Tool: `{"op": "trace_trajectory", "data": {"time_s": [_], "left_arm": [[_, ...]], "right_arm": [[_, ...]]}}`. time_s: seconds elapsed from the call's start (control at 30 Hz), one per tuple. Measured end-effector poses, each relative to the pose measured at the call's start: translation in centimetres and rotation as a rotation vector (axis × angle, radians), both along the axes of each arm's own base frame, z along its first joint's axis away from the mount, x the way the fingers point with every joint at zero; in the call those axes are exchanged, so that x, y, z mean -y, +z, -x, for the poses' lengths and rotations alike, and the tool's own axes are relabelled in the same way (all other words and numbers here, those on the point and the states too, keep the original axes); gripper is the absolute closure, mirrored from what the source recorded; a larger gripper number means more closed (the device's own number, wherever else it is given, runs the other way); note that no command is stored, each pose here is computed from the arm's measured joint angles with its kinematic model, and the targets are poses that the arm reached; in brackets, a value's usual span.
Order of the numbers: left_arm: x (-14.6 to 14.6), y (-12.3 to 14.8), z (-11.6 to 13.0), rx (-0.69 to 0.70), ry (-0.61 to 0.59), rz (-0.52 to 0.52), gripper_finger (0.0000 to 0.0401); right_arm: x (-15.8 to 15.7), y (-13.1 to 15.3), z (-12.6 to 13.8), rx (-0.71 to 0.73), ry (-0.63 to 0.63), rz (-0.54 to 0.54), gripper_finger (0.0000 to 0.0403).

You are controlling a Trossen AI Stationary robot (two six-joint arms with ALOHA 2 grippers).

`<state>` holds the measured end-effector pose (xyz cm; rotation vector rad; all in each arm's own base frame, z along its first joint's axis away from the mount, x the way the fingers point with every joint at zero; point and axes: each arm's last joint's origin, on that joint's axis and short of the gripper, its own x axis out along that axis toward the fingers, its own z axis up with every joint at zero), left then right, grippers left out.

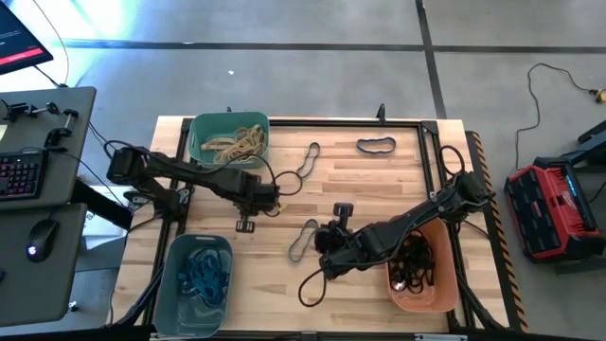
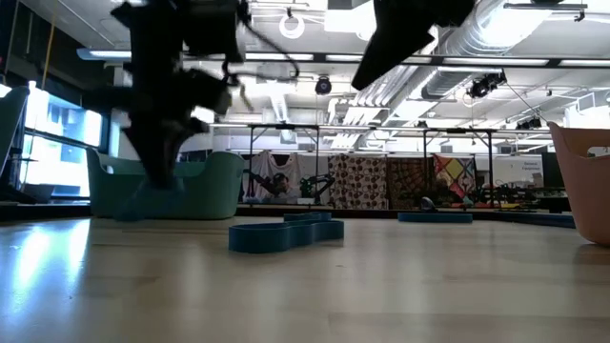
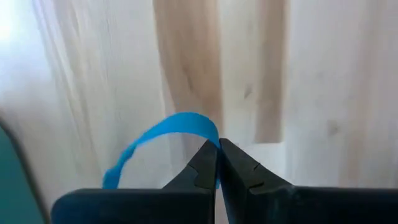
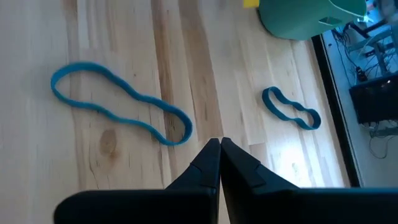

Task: Sort rubber bands into baskets
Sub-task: Put the blue rubber band into the blue bin

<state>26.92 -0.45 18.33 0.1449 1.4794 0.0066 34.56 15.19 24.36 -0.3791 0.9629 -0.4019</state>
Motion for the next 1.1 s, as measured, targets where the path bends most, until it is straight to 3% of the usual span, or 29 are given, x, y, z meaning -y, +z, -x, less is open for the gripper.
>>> {"op": "trace_trajectory", "data": {"time_s": [0.13,0.23,0.43,0.7,0.97,1.1], "left_arm": [[1.0,2.9,-0.3,0.071,-0.046,0.003,0.04],[1.8,5.2,0.0,0.148,-0.087,0.028,0.04],[3.3,9.4,2.2,0.311,-0.147,0.117,0.04],[6.3,14.4,5.5,0.485,-0.271,0.267,0.0401],[9.9,16.4,9.1,0.452,-0.301,0.459,0.0401],[11.4,16.1,10.6,0.352,-0.235,0.51,0.0401]], "right_arm": [[0.5,0.2,-0.6,0.076,-0.05,-0.015,0.0403],[0.7,-0.6,-1.4,0.119,-0.015,-0.015,0.0403],[2.2,-3.8,-2.8,0.183,0.11,-0.156,0.0403],[4.8,-6.2,-3.1,0.221,0.102,-0.215,0.0403],[4.9,-6.1,-3.1,0.22,0.114,-0.203,0.0403],[5.0,-6.1,-3.1,0.221,0.11,-0.197,0.0403]]}}
